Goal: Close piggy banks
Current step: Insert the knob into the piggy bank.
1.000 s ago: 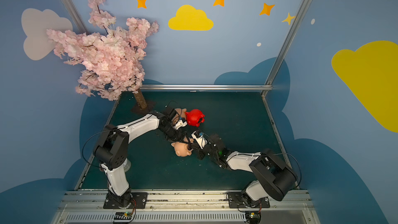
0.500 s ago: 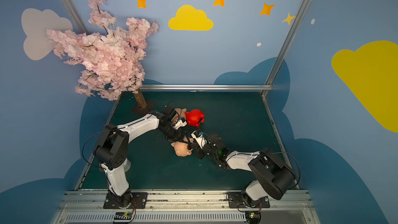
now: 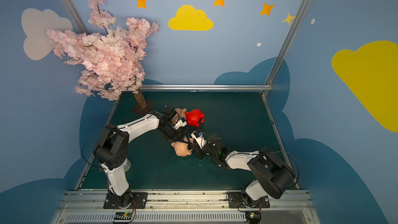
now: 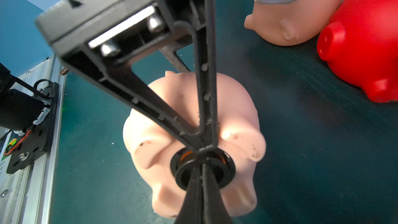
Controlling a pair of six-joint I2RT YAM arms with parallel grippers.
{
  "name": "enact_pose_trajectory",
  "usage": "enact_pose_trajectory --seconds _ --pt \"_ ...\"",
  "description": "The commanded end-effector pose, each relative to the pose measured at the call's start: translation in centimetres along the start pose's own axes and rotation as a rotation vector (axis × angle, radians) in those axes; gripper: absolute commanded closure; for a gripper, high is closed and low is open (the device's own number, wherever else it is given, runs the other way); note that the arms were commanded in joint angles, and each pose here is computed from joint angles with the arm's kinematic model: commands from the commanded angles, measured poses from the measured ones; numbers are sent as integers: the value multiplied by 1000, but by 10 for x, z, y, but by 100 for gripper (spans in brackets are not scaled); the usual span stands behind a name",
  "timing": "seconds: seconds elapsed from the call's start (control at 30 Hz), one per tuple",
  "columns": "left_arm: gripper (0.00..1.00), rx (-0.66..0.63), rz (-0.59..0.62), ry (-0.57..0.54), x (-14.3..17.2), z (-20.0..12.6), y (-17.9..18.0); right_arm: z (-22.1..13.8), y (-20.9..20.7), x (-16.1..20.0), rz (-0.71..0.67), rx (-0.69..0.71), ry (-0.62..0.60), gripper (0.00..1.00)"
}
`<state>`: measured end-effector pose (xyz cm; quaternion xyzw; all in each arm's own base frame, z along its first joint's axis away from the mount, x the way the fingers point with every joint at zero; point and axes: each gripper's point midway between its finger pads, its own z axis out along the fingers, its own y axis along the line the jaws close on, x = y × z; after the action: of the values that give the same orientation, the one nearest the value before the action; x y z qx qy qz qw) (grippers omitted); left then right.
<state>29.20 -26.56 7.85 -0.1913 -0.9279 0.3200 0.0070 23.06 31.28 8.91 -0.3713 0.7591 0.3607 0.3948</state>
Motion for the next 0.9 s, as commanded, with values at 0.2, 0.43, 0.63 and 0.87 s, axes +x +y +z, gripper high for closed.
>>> enact_pose_trajectory --seconds 0.2,0.43,0.63,0.87 --pt "2 30 1 0 -3 -1 -5 5 4 -6 8 -18 6 100" --pt "2 35 0 0 -3 -1 -5 6 4 -7 15 -20 14 100" --pt "2 38 -3 -1 -3 -1 -6 9 3 -8 37 -21 24 100" --pt "2 40 -6 -1 -2 0 -5 11 1 -9 75 -12 44 100"
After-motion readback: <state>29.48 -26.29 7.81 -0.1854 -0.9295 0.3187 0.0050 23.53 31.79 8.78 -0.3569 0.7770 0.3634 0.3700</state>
